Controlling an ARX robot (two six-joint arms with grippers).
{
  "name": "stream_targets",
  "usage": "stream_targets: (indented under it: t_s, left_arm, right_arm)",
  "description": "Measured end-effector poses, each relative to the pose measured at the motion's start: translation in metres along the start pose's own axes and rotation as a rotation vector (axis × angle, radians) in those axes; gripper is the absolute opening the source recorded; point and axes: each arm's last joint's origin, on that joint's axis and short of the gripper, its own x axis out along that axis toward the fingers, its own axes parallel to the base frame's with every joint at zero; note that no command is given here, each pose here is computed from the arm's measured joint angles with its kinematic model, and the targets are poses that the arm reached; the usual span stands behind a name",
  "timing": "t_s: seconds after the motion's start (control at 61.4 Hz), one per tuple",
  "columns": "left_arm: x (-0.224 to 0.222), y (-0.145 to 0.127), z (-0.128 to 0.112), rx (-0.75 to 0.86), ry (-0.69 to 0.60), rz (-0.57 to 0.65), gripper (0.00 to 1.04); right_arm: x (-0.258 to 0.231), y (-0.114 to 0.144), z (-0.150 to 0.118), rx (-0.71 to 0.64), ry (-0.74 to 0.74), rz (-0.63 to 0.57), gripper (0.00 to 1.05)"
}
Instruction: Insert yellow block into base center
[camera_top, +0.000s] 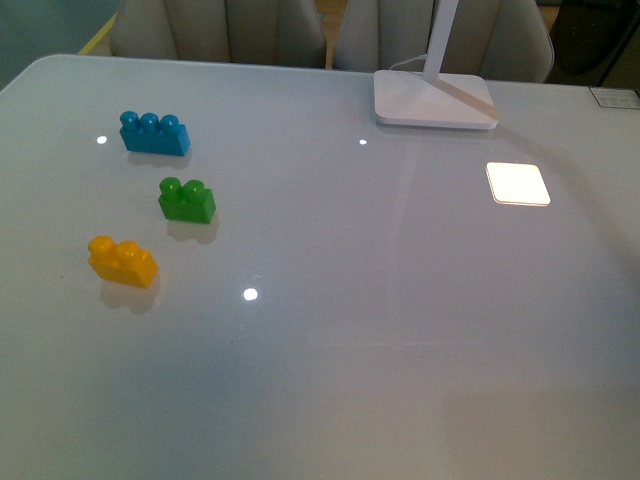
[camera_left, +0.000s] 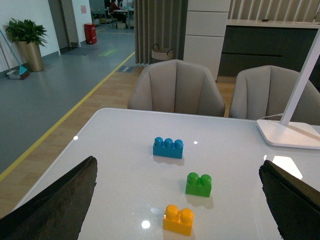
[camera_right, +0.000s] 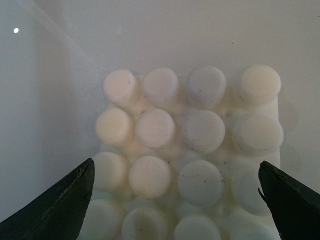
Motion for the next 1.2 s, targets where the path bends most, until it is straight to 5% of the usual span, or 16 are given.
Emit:
stream_targets:
  t_s: [0.814,1.205]
  left_arm:
    - [0.000,0.000,0.000,0.000,0.000,0.000,0.97]
    - [0.000,0.000,0.000,0.000,0.000,0.000,0.97]
  right_arm:
    - [0.016,-0.013,-0.012,0.004,0.041,-0.015,0.96]
    - [0.038,0.036,-0.019,-0.070,0.086,0.053,0.96]
